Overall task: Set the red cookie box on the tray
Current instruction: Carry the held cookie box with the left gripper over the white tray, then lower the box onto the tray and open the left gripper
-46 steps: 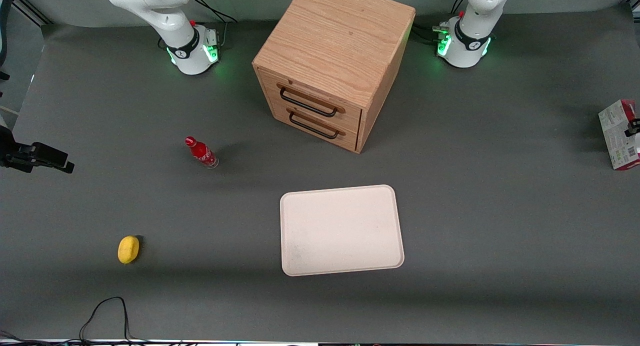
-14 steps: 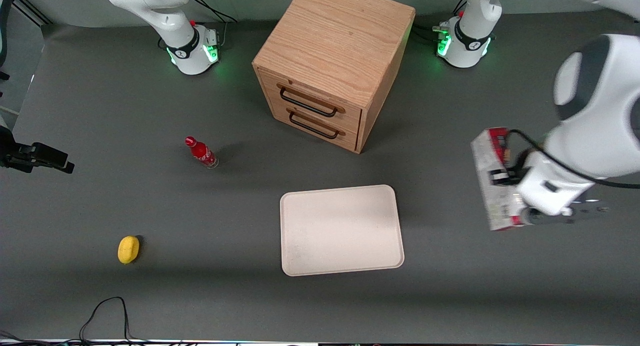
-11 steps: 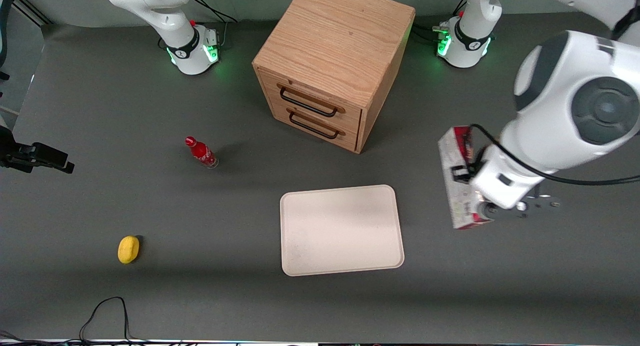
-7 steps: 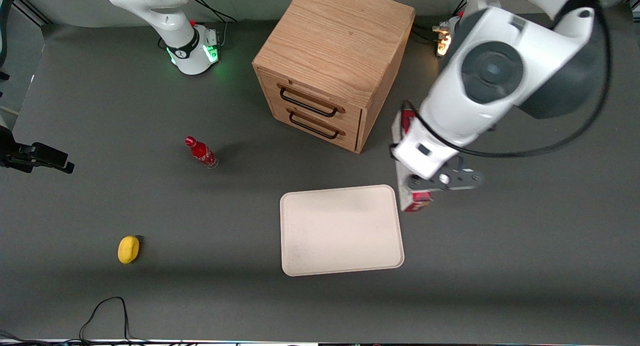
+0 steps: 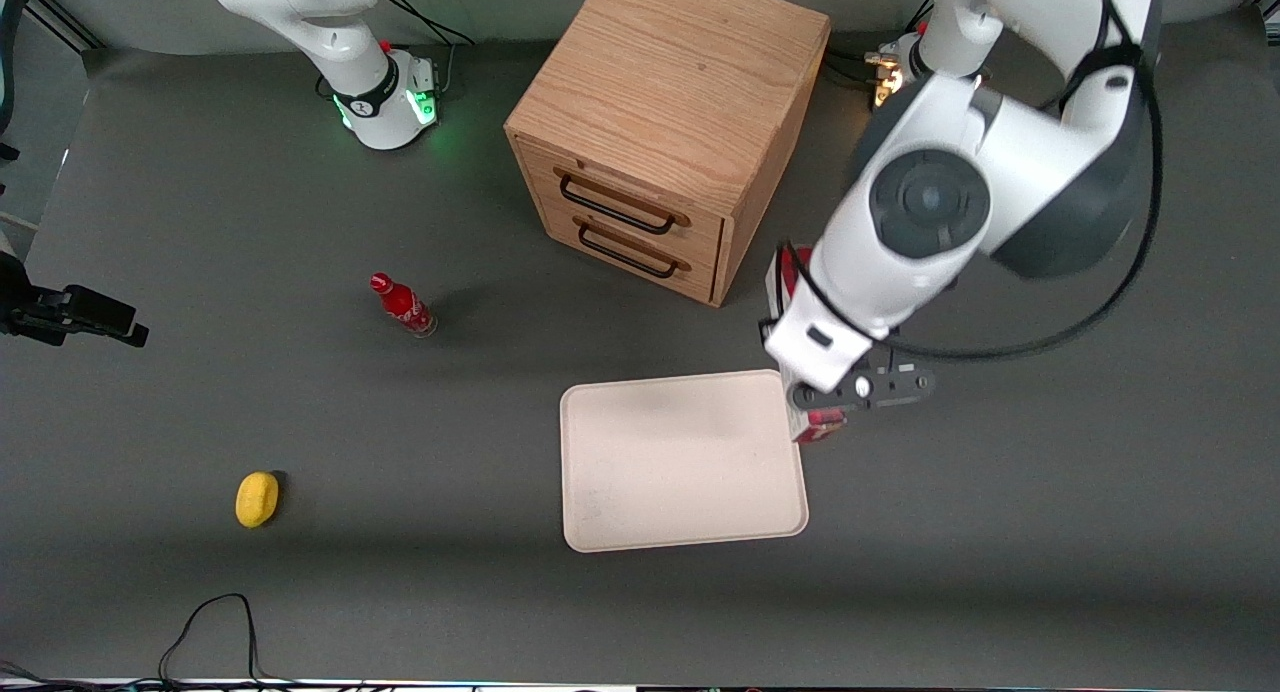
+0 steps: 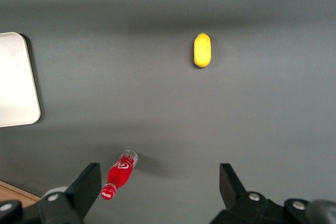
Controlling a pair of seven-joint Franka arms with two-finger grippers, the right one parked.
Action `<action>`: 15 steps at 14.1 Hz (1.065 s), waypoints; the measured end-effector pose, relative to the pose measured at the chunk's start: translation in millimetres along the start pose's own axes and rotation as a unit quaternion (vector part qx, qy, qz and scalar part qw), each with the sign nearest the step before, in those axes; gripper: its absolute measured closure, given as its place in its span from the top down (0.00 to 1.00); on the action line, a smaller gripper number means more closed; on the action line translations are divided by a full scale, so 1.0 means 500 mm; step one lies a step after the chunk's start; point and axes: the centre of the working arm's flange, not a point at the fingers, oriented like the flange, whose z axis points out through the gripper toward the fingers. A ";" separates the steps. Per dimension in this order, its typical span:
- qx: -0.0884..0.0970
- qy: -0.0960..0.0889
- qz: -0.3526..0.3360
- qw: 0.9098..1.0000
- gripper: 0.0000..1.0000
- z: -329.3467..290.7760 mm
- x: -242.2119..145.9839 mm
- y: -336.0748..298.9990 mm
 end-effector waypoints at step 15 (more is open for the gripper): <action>0.000 0.016 -0.003 1.000 0.03 0.436 0.150 0.027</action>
